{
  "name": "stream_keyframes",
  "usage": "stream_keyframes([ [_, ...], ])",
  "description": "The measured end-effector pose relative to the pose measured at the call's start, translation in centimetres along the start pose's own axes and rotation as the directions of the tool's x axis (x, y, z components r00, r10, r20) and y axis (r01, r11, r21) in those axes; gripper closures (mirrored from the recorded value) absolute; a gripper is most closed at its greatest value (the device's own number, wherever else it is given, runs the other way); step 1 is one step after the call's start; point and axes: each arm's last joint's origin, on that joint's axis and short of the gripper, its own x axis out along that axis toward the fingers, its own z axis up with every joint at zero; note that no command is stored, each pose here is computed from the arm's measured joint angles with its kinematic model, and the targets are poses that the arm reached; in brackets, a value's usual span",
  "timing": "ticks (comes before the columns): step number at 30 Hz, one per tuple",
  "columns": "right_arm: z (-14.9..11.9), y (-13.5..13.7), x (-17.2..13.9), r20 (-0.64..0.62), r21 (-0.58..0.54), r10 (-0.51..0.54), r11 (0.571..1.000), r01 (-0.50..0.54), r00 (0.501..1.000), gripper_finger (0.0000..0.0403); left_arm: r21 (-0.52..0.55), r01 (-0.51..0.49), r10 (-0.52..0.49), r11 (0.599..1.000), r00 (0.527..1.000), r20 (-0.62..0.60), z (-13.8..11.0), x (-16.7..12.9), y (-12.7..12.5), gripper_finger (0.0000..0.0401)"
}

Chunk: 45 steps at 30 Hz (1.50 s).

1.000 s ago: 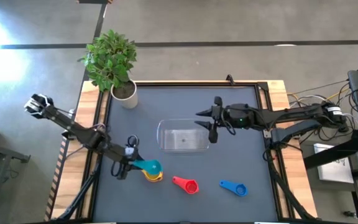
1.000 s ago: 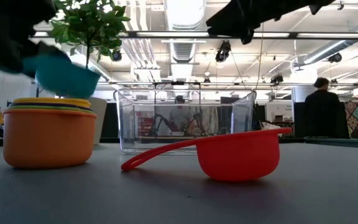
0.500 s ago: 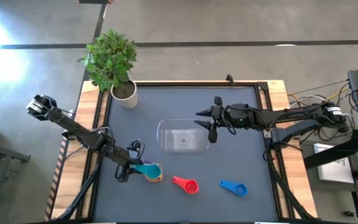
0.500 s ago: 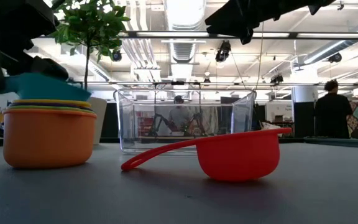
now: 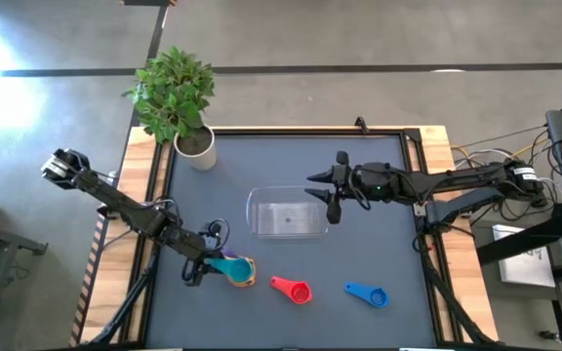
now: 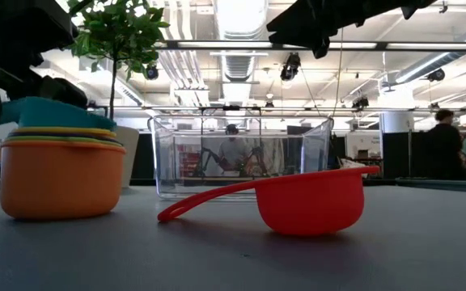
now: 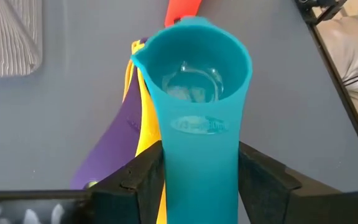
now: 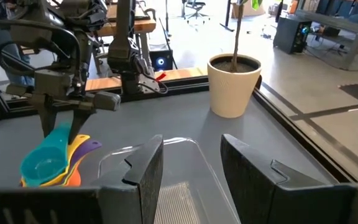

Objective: Nest measuring cups in basket
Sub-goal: Stack the light blue measuring cup on top of the yellow measuring cup, then stack the red measuring cup on top of the light blue measuring cup

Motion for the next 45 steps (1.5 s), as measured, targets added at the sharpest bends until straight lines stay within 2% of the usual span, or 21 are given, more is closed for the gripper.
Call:
stream_keyframes([
  [15,0.0,0.0,0.0,-0.001,0.014,0.000,1.000,0.000,1.000,0.0252,-0.002,-0.012,0.012,1.000,1.000,-0.023,0.8,-0.5,-0.3,0.0183],
  [20,-0.8,0.1,0.0,-0.082,0.009,0.012,1.000,-0.011,0.997,0.0252,0.028,-0.056,0.056,0.998,0.998,-0.007,2.5,-1.7,-0.8,0.0172],
  [26,-1.8,2.3,-0.4,-0.172,0.023,0.150,0.989,-0.148,0.974,0.0252,0.100,-0.120,0.107,0.988,0.986,0.125,3.9,-2.3,-1.1,0.0187],
  [31,-2.5,5.0,-0.9,-0.215,0.016,0.232,0.972,-0.234,0.949,0.0253,0.161,-0.114,0.067,0.980,0.961,0.268,5.0,-2.5,-1.4,0.0204],
  [39,-3.8,9.0,0.4,-0.256,-0.021,0.257,0.962,-0.271,0.932,0.0265,0.307,-0.152,-0.011,0.939,0.882,0.470,6.6,-3.0,-2.1,0.0222],
  [45,-5.4,12.0,3.1,-0.365,-0.057,0.278,0.946,-0.319,0.888,0.0278,0.314,-0.158,-0.036,0.936,0.845,0.533,6.3,-2.8,-2.0,0.0224],
])
